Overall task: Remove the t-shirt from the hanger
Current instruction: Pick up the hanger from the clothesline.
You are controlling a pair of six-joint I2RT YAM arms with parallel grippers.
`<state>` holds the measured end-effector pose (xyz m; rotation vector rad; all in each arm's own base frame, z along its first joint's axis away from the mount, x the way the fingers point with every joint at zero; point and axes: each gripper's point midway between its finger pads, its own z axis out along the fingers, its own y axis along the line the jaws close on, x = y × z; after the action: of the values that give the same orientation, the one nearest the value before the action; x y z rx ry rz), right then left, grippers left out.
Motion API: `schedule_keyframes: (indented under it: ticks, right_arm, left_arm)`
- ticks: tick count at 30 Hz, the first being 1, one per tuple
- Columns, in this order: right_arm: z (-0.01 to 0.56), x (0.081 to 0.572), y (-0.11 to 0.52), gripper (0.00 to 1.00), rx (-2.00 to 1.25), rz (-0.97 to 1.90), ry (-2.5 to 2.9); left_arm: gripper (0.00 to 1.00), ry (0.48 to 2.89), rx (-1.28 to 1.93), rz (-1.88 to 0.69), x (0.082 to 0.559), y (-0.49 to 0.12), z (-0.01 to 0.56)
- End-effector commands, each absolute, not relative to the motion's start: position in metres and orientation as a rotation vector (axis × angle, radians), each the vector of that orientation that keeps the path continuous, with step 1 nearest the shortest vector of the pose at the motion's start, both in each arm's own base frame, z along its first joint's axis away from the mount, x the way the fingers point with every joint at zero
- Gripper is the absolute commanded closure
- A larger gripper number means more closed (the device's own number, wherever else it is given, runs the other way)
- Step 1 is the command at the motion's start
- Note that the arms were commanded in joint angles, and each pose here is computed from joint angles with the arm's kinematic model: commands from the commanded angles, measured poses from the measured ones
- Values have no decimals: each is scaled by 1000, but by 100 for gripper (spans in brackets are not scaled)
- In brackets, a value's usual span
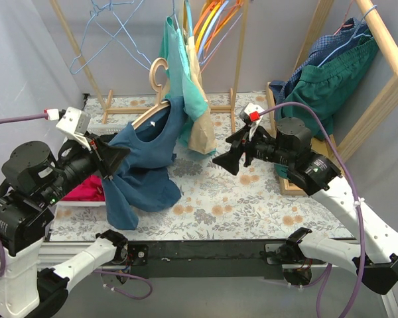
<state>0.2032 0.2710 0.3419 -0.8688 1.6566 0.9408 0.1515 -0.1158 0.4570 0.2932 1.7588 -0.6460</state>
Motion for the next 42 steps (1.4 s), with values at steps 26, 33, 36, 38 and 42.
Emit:
schedule_keyframes:
  ticks: [26, 33, 36, 38, 42]
  right_arm:
    - [470, 146, 225, 4, -952, 817, 1137]
    - [452, 159, 234, 4, -958, 813, 1182]
    - [445, 167, 239, 14, -920, 827, 1202]
    - [425, 168, 243, 20, -922, 857, 1227]
    - [404, 165, 244, 20, -904, 896, 1246]
  left_arm:
    - [100, 1512, 668, -1044, 114, -183, 501]
    - [100, 1567, 799, -1128, 113, -201, 434]
    - [100, 1552, 861, -1148, 105, -202, 420]
    - [100, 1560, 880, -1150, 101, -201, 414]
    - [100, 1580, 903, -1163, 96, -200, 401]
